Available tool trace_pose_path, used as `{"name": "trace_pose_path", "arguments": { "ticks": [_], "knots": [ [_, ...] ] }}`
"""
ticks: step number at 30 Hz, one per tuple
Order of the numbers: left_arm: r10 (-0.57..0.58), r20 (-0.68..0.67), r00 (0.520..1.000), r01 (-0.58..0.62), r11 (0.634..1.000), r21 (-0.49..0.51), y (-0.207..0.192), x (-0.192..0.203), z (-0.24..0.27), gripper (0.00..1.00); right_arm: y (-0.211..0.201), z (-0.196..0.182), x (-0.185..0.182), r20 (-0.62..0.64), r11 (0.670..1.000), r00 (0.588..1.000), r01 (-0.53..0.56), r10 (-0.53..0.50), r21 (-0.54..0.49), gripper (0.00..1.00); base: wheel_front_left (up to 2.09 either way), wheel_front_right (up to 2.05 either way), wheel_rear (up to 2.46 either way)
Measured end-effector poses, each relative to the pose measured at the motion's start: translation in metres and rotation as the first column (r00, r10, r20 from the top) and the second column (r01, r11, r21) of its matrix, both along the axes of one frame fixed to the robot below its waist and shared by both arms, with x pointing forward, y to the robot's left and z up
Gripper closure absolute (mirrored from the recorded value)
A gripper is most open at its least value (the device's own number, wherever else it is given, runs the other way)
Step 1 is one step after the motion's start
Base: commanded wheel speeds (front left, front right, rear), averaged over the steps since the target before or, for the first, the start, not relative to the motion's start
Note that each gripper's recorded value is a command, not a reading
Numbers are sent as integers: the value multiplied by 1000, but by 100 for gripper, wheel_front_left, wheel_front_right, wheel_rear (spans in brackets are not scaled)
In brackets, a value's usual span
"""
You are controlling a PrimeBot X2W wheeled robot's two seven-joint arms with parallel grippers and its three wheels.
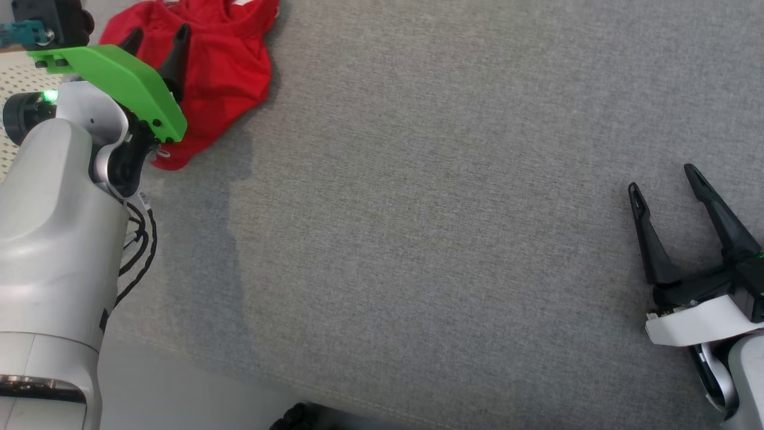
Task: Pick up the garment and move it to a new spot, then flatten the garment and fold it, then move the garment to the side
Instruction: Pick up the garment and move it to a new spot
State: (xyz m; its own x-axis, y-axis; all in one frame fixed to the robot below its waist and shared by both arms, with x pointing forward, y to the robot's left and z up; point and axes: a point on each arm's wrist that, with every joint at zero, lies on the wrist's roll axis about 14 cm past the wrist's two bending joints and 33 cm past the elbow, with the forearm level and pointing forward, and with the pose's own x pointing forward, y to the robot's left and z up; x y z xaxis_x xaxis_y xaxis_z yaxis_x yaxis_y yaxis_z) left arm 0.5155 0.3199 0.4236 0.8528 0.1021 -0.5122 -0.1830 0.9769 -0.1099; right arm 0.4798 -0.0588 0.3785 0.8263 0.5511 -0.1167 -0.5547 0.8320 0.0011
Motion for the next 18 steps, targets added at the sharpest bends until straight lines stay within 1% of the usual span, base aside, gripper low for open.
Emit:
{"name": "trace_pose_path", "arguments": {
  "ticks": [5, 8, 9, 10, 12, 14, 18],
  "knots": [
    [1, -140, 990, -6, 999, -34, -6, -4, -52, 0, -11, -8, 5, -4, 999, 999, 38, -38, 2, 0, 0, 0, 0],
    [-2, -181, 984, -4, 999, -35, -6, -3, -70, 0, -18, -11, 6, -6, 998, 998, 58, -58, 0, 0, 0, 0, 0],
    [-3, -181, 983, -3, 999, -34, -7, -1, -72, 23, -20, -11, 6, -7, 998, 998, 64, -64, -1, 0, 0, 0, 0],
    [-7, -183, 983, 1, 1000, -31, -7, 1, -75, 100, -23, -12, 6, -7, 997, 997, 74, -74, -2, 0, 0, 0, 0],
    [-15, -176, 984, 9, 999, -37, -11, 5, -80, 100, -28, -13, 7, -9, 996, 996, 89, -89, -5, 0, 0, 0, 0],
    [-23, -136, 990, 17, 999, -49, -18, 13, -79, 100, -33, -14, 6, -11, 995, 995, 103, -103, -11, 0, 0, 0, 0],
    [-54, 0, 999, 54, 997, -48, -29, 28, -55, 100, -38, -10, 3, -15, 992, 992, 127, -127, -15, 0, 0, 0, 0]
  ]
}}
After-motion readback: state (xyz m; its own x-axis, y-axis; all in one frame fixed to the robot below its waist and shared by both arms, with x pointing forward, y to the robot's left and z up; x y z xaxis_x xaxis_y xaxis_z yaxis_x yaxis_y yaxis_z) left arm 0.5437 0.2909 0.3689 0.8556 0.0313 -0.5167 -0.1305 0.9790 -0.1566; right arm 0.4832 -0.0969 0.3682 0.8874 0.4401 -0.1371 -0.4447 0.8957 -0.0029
